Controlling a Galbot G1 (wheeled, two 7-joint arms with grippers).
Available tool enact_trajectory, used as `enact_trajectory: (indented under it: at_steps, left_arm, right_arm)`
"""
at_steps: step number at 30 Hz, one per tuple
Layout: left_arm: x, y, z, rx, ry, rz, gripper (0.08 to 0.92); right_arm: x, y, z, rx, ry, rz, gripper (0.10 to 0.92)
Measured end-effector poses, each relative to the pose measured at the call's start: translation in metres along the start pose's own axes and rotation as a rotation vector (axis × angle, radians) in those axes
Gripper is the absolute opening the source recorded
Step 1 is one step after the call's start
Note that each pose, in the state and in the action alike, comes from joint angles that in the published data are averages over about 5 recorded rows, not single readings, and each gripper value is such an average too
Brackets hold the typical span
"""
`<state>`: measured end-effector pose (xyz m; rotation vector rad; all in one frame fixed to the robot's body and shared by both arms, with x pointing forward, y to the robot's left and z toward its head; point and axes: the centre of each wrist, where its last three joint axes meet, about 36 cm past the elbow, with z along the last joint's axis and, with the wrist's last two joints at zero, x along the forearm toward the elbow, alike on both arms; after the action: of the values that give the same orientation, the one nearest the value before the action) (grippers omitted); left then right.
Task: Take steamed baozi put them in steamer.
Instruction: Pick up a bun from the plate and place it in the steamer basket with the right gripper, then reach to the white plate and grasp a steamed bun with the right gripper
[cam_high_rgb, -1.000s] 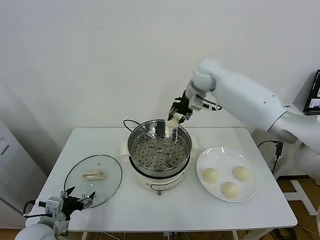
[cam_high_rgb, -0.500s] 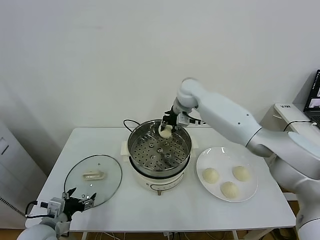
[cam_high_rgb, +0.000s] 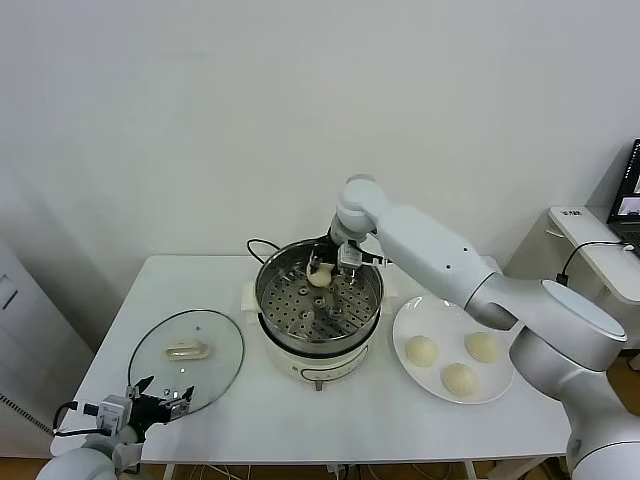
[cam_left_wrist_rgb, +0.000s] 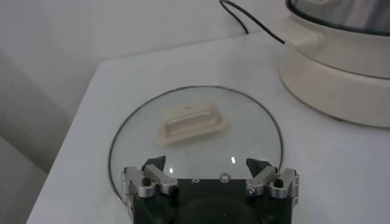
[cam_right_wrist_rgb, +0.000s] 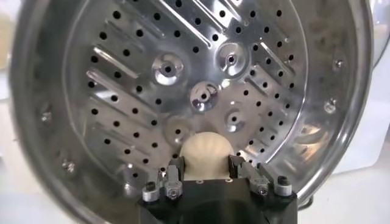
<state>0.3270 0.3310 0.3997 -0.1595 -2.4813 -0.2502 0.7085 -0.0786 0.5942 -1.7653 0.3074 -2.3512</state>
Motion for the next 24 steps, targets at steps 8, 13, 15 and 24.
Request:
enact_trajectory:
  at_steps: [8,13,15,24]
  left_arm:
    - [0.001,0.000,0.000,0.000,0.000,0.000,0.823]
    - [0.002,0.000,0.000,0.001,0.001,-0.002,0.823]
    - [0.003,0.000,0.000,0.002,0.000,-0.003,0.823]
    - [0.005,0.000,-0.001,0.003,-0.003,-0.003,0.823]
  right_arm:
    - [0.019,0.004,0.013,-0.026,-0.007,0.002,0.803]
    - [0.056,0.016,0.036,-0.082,-0.022,0.001,0.822]
    - [0.072,0.025,0.046,-0.113,-0.032,-0.003,0.823]
    - [0.130,0.089,0.070,-0.273,-0.127,-0.009,0.823]
